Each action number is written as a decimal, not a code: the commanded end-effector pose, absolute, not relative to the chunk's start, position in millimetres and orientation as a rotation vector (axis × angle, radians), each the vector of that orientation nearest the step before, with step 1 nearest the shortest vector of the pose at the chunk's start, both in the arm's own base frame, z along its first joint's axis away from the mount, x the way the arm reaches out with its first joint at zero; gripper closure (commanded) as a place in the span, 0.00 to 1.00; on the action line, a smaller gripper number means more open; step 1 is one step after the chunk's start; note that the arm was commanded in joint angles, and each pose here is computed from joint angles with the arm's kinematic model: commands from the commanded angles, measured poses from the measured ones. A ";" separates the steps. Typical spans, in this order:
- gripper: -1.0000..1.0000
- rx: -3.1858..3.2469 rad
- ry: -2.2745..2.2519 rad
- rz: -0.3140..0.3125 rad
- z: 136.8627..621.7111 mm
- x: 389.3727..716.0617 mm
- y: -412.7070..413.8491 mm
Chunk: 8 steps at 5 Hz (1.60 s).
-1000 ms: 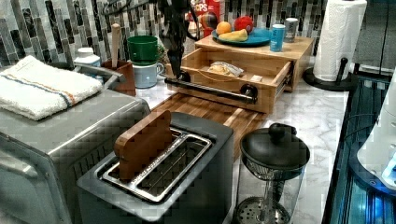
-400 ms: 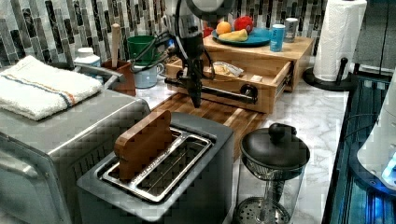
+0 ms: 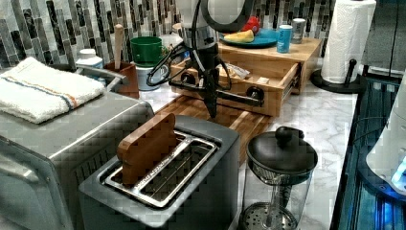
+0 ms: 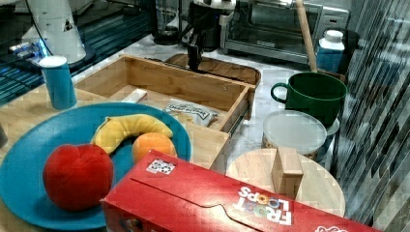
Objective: Close the drawer.
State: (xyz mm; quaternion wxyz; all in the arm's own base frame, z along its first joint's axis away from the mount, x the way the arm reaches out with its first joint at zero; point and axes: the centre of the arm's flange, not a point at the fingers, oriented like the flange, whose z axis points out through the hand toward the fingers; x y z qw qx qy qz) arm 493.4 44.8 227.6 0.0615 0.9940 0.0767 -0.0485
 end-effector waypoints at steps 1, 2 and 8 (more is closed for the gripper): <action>1.00 2.974 0.334 0.141 288.7 526.9 -14.7; 1.00 2.975 0.340 0.118 290.8 530.6 -38.0; 1.00 2.962 0.215 0.199 286.8 503.9 -287.0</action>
